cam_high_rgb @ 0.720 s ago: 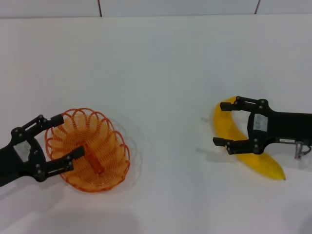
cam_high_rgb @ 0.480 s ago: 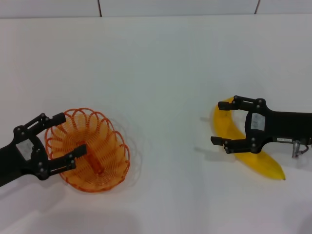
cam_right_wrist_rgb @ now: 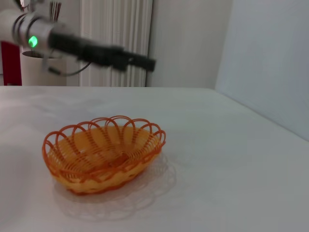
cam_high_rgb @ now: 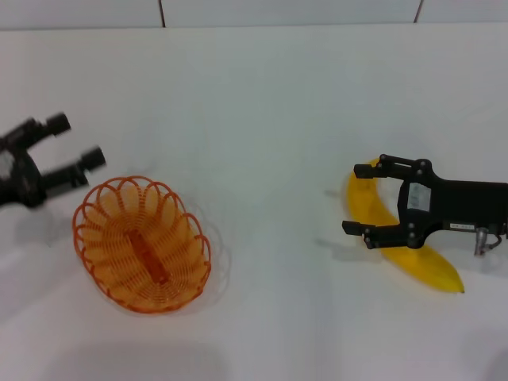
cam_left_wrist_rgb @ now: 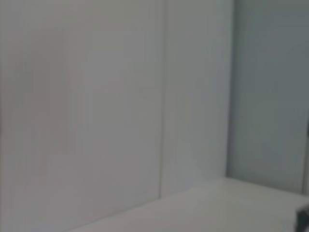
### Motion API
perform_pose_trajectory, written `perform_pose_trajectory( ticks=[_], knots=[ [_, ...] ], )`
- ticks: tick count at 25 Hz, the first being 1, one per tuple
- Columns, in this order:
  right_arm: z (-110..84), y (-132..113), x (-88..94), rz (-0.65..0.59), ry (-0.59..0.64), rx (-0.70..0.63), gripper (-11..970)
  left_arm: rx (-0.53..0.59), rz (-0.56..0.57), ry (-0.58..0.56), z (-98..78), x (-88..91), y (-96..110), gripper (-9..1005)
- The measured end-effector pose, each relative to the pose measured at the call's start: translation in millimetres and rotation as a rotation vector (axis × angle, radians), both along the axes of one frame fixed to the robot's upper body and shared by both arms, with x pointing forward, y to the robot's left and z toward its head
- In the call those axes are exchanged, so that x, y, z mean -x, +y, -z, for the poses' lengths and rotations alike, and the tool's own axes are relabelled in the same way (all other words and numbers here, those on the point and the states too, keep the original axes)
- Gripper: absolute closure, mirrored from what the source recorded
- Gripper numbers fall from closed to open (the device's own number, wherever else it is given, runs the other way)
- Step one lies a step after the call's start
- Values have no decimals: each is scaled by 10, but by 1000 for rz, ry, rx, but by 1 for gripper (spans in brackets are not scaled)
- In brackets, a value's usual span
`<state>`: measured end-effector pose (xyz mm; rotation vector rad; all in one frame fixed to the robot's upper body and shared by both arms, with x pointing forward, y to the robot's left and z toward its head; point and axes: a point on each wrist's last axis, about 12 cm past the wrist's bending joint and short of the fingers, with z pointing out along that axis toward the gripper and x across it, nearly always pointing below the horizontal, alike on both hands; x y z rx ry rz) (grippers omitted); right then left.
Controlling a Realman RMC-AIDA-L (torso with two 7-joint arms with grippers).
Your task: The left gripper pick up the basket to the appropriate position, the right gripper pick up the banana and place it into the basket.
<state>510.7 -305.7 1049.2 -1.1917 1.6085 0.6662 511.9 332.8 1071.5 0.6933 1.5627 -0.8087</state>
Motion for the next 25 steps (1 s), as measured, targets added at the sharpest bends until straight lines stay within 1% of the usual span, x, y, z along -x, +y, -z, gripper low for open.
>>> perform_pose_trajectory(
  ticks=[3,4,5,8,9,10,13,14,15,16,18,21,25],
  knots=[
    [-13,0,-15,2,-5,-3,78,-1,-1,97,-247,-234,101,109],
    [-15,-2,-17,4,-6,-5,78,-55,12,155,-376,-366,121,110],
    [-17,-3,-18,6,-7,-6,78,-55,12,155,-376,-366,121,111],
    [-21,-5,-22,8,-8,-8,77,-234,63,202,-541,-567,48,113],
    [-25,-3,-27,8,-10,-8,77,-385,101,203,-591,-652,-48,114],
    [-25,-3,-27,8,-10,-8,77,-385,101,203,-591,-652,-48,115],
    [-35,4,-42,7,-13,-10,78,-603,135,155,-634,-706,-212,117],
    [-44,13,-56,6,-12,-12,78,-703,144,119,-665,-705,-288,118],
    [-44,13,-56,6,-12,-12,78,-703,144,119,-665,-705,-288,119],
    [-48,17,-62,5,-11,-13,78,-757,154,108,-679,-698,-316,119],
    [-55,29,-74,3,-11,-15,78,-794,181,100,-704,-688,-341,121],
    [-58,36,-79,2,-12,-16,79,-793,216,88,-752,-686,-374,123],
    [-60,34,-81,3,-12,-16,79,-802,246,73,-786,-734,-437,126]
  ],
)
